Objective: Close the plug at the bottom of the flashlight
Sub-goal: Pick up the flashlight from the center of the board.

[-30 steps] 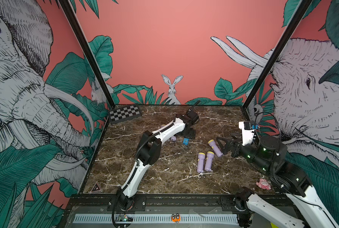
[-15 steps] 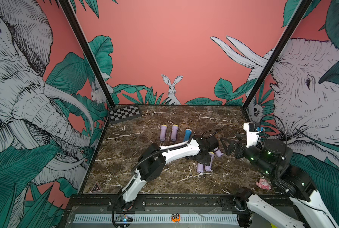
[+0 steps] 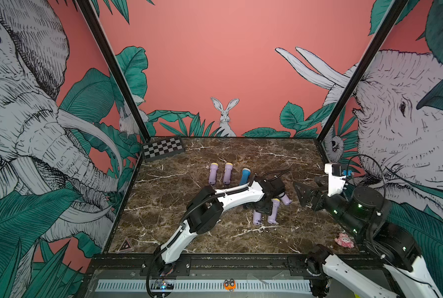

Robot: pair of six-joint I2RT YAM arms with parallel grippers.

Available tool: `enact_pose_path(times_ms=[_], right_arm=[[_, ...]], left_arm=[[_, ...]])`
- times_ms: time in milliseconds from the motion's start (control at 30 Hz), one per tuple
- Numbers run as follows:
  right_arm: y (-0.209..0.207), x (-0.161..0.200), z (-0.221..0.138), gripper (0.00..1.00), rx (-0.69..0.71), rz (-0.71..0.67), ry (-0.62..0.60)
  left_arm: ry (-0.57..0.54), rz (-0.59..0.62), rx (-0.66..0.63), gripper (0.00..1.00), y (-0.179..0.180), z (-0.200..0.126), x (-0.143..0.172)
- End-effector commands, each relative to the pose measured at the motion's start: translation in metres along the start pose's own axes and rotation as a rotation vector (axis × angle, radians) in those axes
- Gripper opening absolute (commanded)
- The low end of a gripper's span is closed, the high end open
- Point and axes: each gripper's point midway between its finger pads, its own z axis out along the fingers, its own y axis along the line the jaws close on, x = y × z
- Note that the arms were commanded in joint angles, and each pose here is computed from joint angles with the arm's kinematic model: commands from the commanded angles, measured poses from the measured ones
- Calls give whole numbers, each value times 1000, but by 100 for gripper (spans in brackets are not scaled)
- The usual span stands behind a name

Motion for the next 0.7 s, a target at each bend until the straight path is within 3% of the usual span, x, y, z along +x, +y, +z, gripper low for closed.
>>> enact_pose_path(times_ms=[0,667], right_arm=[[-2,-4,0,99,15,-6,-20],[2,-1,7,99,-5,6,-8]], left_arm=[[11,-26,-15,80,9,4,3],[56,-19,17,62,-6,28,4]])
